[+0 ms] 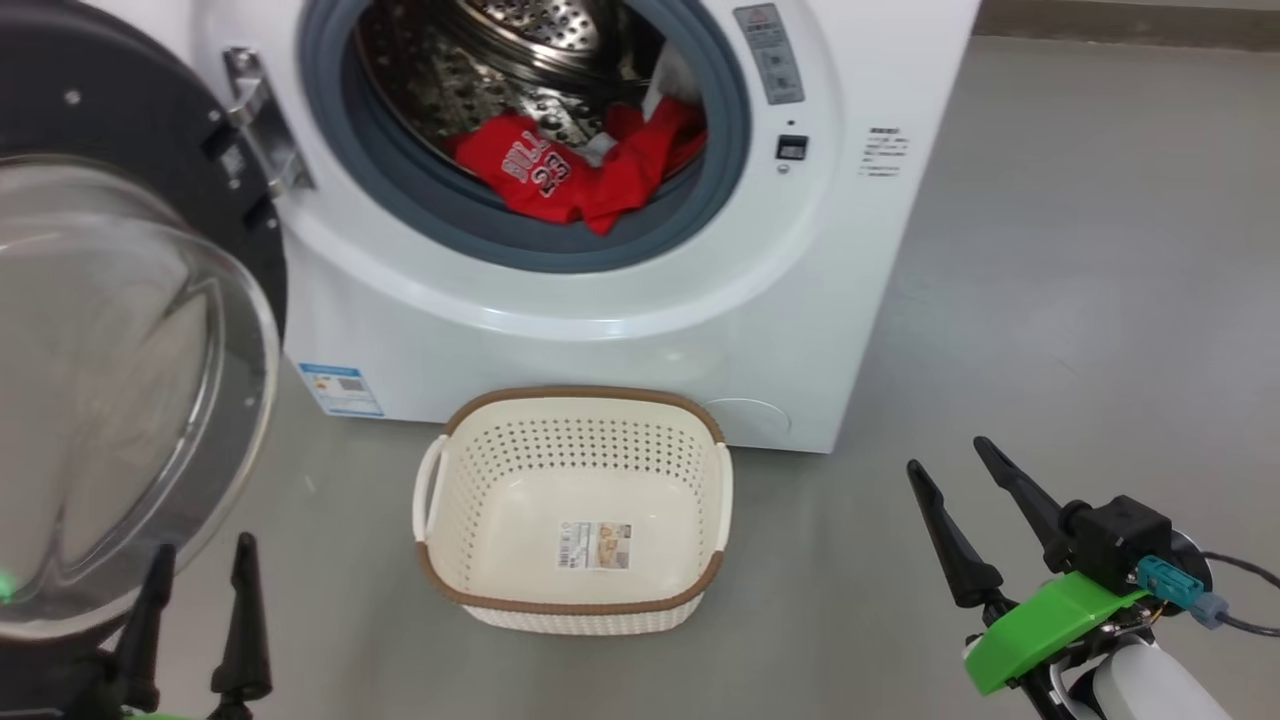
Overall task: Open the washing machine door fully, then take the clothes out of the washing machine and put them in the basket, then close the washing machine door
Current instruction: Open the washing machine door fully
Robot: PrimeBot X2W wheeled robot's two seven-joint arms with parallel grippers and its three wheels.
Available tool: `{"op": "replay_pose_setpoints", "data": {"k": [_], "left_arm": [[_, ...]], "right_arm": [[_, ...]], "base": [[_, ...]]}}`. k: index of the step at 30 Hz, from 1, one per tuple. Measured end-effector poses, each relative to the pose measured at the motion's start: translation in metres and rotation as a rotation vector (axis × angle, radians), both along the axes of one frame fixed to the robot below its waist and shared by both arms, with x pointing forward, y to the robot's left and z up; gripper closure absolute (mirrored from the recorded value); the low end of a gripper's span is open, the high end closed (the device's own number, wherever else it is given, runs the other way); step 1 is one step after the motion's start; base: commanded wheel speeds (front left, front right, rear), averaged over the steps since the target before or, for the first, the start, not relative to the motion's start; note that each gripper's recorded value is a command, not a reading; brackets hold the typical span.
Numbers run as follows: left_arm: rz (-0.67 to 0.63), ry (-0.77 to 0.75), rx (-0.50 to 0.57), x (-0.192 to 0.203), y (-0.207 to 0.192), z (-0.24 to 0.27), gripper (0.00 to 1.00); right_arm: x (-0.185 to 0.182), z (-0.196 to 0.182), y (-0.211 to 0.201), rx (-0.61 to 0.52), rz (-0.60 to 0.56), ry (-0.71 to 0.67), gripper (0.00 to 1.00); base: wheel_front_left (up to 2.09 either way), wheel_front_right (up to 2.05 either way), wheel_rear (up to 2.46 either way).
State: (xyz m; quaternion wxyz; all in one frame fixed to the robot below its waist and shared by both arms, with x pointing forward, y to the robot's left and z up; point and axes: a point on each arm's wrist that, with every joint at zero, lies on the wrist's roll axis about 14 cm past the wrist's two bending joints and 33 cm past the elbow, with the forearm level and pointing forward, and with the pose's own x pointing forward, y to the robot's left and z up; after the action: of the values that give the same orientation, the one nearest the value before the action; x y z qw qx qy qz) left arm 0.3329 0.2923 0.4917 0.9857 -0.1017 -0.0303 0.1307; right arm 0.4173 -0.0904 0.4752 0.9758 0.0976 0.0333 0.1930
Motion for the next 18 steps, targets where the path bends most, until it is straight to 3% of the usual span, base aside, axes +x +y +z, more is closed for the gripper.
{"op": "replay_pose_setpoints", "data": {"k": [18], "left_arm": [[-0.288, 0.009, -0.023, 0.043, -0.079, -0.005, 0.0]], "right_arm": [[-0.024, -0.002, -0.076, 0.014, -0.229, 0.009, 0.0]], "base": [[0.0, 0.0, 0.0]]}}
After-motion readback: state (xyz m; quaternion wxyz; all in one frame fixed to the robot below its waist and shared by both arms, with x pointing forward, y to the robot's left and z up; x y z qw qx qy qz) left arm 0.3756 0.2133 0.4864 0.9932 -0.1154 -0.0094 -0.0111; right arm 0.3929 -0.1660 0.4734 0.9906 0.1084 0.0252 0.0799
